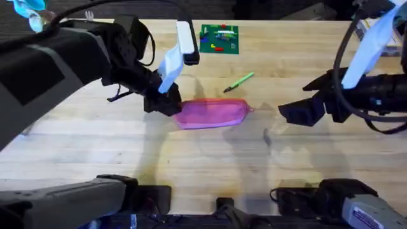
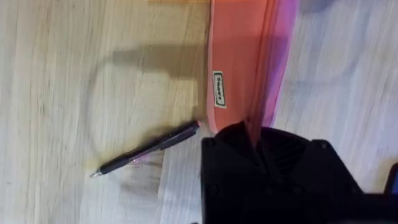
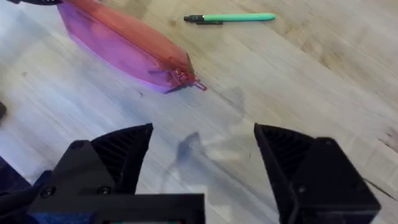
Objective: Unzip the bag, pick up the pens from the table one at a time and place them inside, then zip the bag closed.
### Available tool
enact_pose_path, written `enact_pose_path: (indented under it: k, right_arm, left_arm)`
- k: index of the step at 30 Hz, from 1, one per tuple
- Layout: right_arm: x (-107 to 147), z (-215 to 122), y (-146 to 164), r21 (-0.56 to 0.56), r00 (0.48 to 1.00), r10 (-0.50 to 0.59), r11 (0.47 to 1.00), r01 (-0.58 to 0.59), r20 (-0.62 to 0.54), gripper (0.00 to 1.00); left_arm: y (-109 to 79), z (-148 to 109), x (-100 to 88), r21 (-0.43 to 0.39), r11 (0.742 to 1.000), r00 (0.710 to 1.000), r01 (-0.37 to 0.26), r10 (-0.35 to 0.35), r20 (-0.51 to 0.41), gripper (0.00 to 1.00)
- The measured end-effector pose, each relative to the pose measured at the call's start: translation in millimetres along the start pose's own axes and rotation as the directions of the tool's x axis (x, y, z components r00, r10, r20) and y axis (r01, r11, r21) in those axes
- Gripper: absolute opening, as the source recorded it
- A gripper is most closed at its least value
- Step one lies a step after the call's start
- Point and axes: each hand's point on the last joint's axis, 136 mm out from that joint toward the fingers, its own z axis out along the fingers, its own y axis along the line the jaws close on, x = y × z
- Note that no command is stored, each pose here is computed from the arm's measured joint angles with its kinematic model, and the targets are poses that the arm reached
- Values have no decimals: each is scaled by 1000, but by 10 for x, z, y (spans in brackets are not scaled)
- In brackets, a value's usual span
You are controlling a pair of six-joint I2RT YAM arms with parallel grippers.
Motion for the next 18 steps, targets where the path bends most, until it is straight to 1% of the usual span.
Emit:
enact_pose_path:
  k: [18]
  right_arm:
    - [-18,-1,-8,3,1000,0,1000,0,7,997]
  left_arm:
    - [5,0,-1,-2,1000,1000,-1,1,0,43]
